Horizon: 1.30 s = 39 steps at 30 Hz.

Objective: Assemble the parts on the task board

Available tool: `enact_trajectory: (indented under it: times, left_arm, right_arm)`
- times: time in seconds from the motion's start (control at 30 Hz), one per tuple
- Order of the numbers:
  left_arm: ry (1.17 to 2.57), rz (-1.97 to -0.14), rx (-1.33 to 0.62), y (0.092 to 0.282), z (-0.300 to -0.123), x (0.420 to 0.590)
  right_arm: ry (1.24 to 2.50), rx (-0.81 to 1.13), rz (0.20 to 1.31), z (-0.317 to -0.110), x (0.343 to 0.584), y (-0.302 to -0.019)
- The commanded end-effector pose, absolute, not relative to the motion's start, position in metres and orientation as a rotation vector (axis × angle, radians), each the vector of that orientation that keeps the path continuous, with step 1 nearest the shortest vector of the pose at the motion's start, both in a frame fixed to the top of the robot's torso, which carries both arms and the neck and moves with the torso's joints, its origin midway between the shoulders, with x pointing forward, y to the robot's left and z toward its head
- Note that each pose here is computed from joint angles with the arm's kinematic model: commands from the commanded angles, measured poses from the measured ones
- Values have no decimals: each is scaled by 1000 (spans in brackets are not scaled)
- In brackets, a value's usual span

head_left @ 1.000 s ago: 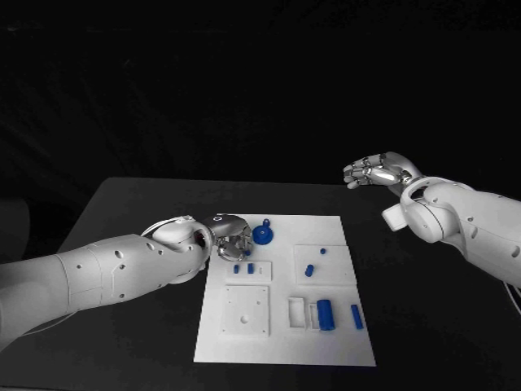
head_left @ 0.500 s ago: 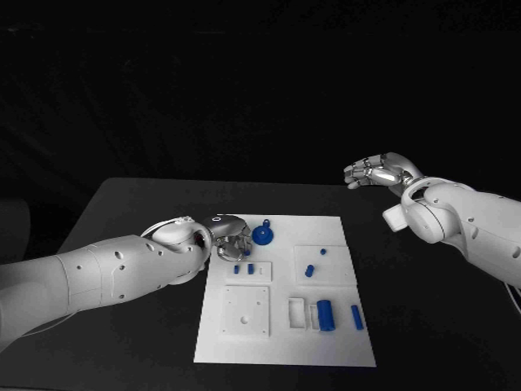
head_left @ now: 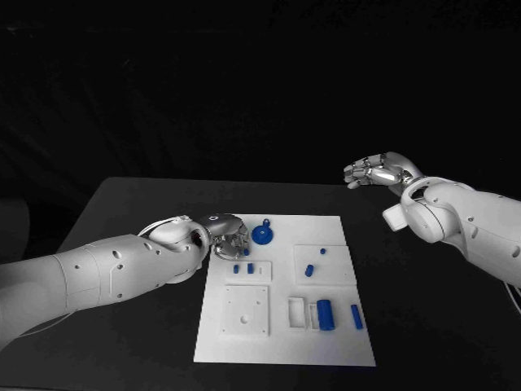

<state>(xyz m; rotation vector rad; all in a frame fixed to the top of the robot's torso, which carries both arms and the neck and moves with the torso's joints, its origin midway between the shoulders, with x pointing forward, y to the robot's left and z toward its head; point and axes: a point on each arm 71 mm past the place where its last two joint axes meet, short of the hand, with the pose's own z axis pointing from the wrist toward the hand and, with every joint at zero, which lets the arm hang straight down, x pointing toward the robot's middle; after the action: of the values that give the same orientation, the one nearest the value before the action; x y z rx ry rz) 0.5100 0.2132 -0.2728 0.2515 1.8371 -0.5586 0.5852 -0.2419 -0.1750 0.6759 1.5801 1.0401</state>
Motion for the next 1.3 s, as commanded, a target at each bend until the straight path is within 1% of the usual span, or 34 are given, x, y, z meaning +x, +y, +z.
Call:
enact_trajectory:
  times: [0.03,0.43,0.77,0.93,1.1,1.2,1.23,1.3]
  left_arm:
    - [1828,-567,260,210,-272,509]
    - [1825,-562,255,212,-272,510]
    - [1816,-532,234,225,-272,514]
    - [1793,-526,210,232,-270,518]
    - [1739,-548,167,237,-261,520]
    - [1697,-579,134,238,-251,522]
    - [1688,-595,109,239,-247,523]
    - [1691,-661,-19,245,-237,527]
  right_arm:
    - [1587,658,1054,-175,585,-239]
    - [1588,657,1052,-175,585,-239]
    - [1583,648,1038,-174,585,-242]
    - [1591,563,988,-173,584,-245]
    - [1606,451,914,-173,582,-249]
    - [1618,358,856,-176,579,-252]
    - [1621,325,840,-178,577,-251]
    - [1625,255,808,-178,575,-250]
